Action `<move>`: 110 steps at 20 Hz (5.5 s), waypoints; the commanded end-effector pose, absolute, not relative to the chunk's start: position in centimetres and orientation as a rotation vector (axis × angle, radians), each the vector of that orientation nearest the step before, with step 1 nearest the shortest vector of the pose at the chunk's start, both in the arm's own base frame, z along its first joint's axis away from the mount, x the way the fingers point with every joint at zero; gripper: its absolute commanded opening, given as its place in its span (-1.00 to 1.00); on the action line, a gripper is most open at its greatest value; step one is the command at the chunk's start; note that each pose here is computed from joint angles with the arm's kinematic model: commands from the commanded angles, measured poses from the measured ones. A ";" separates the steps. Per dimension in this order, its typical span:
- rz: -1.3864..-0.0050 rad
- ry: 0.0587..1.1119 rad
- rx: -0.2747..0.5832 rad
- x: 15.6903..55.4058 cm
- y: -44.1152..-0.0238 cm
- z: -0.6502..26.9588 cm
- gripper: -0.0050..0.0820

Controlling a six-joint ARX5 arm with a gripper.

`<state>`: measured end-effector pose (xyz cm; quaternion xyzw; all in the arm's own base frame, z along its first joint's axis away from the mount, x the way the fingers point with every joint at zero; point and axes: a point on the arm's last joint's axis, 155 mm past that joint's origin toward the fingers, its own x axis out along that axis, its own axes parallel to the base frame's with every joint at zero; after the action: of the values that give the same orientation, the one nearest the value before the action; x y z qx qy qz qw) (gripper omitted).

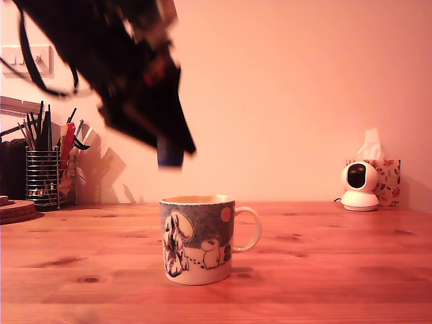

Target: Pick up the coffee capsules on the table and drop them inside the coffee cup

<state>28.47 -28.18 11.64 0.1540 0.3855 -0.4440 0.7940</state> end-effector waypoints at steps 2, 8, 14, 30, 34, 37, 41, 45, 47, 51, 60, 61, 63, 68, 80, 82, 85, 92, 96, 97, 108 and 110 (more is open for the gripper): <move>-0.952 0.829 0.327 29.4 -28.8 10.7 -0.47; -0.957 0.843 0.327 29.7 -29.2 9.7 -0.47; -0.966 0.841 0.321 29.7 -29.4 9.8 -0.47; -0.966 0.844 0.321 29.6 -29.4 9.7 -0.41; -0.966 0.837 0.323 29.7 -29.4 9.8 0.38; -0.987 0.813 0.357 29.7 -29.5 10.0 0.47; -0.995 0.800 0.354 29.8 -29.7 10.9 0.44; -0.994 0.773 0.349 29.2 -29.2 13.3 -0.27; -0.996 0.770 0.356 28.2 -28.3 14.6 -0.96; -0.970 0.785 0.335 27.5 -26.4 16.0 -0.93; -0.881 0.863 0.200 27.3 -22.9 12.9 -0.93; -0.868 0.865 0.187 27.1 -22.5 12.7 -0.93; -0.842 0.871 0.152 26.5 -21.6 11.8 -0.93; -0.743 0.923 0.066 25.0 -19.7 8.7 -0.93; -0.675 0.896 0.004 24.0 -19.3 8.2 -0.93; -0.690 0.882 0.014 23.9 -19.6 8.5 -0.93; -0.708 0.843 0.021 24.0 -20.4 9.2 -0.93; -0.692 0.775 0.036 25.2 -20.5 10.1 -0.93; -0.689 0.769 0.047 25.3 -20.4 10.1 -0.93; -0.676 0.767 0.051 25.4 -20.2 10.1 -0.93; -0.468 0.771 0.008 25.8 -17.6 8.8 -0.93; -0.452 0.766 0.012 25.6 -17.2 8.5 -0.93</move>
<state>25.93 -17.40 9.22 0.0067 0.3658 -0.2228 0.9036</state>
